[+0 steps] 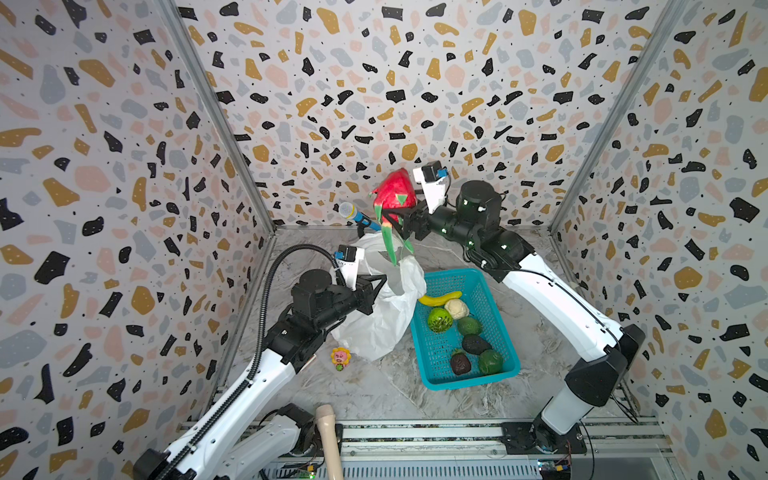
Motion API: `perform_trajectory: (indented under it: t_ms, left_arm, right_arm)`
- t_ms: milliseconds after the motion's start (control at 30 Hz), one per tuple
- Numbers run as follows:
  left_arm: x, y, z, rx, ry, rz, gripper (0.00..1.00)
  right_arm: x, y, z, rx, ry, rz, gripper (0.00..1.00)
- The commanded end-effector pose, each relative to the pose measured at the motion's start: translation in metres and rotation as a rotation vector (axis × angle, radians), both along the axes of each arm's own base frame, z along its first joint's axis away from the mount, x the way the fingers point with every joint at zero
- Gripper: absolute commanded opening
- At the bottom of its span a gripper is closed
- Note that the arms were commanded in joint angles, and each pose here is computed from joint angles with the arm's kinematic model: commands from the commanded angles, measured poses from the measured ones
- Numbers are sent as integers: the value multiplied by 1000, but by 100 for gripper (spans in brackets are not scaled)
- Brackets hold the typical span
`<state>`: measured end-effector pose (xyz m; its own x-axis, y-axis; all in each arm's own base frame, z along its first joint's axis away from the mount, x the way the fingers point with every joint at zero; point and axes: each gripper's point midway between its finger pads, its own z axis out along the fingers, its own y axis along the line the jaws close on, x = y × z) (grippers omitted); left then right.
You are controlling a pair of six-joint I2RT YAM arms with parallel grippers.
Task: Place the fruits into the plastic bag
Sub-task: 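Carry the dragon fruit with the right gripper toward the held bag opening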
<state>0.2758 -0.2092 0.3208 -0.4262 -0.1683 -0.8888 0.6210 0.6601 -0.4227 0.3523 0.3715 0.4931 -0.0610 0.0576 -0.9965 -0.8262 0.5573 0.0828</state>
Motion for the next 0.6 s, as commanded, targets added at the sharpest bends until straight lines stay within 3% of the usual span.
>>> perform_trajectory:
  t_ms: [0,133,300,433,567]
  left_arm:
    - [-5,-2,20,-43,-64,-20,0]
    - [-5,-2,28,-57,-75,-22,0]
    - [-2,2,34,-72,-96,10,0]
    - [-2,6,36,-77,-113,31,0]
    - [1,7,31,-66,-103,45,0]
  right_arm:
    - [-7,-27,59,94,-144,-80,34]
    - [-1,-16,22,96,-53,-46,34]
    - [-19,-4,-42,64,75,25,34]
    - [-37,-17,-91,44,177,27,34]
    - [-52,-30,-113,29,217,21,34]
